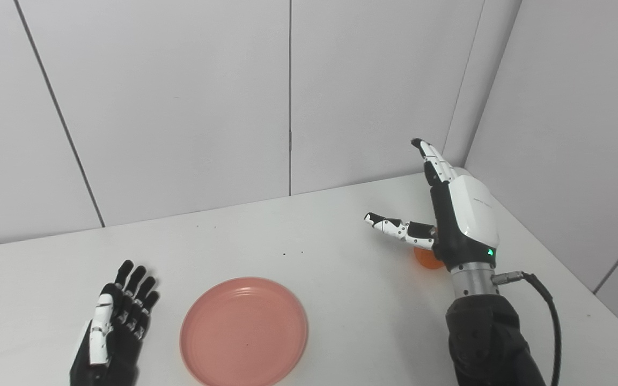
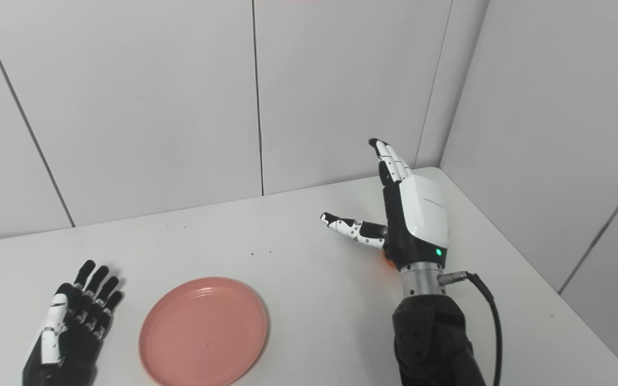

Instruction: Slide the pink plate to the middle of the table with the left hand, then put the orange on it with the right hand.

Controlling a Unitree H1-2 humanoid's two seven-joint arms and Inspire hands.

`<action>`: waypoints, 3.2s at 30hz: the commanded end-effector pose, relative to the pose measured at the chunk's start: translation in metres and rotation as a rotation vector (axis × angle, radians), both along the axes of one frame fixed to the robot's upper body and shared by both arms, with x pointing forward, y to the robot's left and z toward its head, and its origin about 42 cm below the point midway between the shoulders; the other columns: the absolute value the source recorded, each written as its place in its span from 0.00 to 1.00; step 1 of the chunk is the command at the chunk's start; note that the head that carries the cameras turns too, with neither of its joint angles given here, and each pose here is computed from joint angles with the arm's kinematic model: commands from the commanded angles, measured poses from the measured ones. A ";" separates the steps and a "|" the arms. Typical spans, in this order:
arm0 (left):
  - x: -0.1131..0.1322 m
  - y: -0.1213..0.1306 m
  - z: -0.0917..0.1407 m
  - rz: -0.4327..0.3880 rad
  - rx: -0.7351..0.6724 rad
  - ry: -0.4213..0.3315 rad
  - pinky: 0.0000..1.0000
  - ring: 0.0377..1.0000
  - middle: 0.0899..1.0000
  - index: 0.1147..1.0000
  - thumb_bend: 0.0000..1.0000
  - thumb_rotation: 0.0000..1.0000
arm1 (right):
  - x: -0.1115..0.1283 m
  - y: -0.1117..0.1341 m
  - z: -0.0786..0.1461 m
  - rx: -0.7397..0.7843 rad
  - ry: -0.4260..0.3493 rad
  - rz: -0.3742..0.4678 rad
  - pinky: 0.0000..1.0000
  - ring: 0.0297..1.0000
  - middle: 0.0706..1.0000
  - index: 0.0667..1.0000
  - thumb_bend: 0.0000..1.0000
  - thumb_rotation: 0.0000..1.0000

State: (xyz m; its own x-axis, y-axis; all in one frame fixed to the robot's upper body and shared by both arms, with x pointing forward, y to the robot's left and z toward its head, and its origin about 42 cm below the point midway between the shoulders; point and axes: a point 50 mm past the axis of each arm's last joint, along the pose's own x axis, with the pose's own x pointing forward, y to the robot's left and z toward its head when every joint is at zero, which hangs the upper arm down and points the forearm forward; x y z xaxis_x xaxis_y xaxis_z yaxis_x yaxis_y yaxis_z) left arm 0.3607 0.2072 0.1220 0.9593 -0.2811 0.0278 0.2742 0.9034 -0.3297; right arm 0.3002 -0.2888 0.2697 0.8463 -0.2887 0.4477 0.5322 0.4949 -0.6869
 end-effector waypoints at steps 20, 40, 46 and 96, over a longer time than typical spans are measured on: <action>-0.006 0.021 -0.041 -0.014 0.028 0.120 0.98 0.98 0.99 0.98 0.38 1.00 | 0.008 -0.044 -0.001 -0.010 0.113 -0.120 0.79 0.91 0.97 0.97 0.90 0.40; -0.011 0.016 -0.024 0.002 0.017 0.135 0.97 0.96 0.98 0.97 0.35 1.00 | 0.027 -0.051 -0.027 0.014 0.293 -0.103 0.77 0.89 0.95 0.95 0.92 0.45; -0.015 0.013 -0.011 -0.005 0.026 0.131 0.99 0.98 0.99 0.98 0.32 1.00 | 0.027 -0.053 -0.025 0.013 0.299 -0.101 0.78 0.90 0.95 0.95 0.92 0.43; -0.018 0.003 -0.002 0.009 0.018 0.130 0.97 0.95 0.96 0.95 0.35 1.00 | 0.036 -0.073 -0.031 0.028 0.425 -0.106 0.77 0.88 0.92 0.92 0.94 0.42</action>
State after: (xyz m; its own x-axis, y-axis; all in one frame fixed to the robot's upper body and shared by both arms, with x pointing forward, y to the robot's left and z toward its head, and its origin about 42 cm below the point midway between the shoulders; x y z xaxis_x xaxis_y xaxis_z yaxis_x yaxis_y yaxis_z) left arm 0.3506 0.2122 0.1356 0.9619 -0.2730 -0.0128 0.2525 0.9058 -0.3403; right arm 0.3289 -0.3572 0.2188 0.9250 -0.3798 -0.0087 0.1970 0.4992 -0.8438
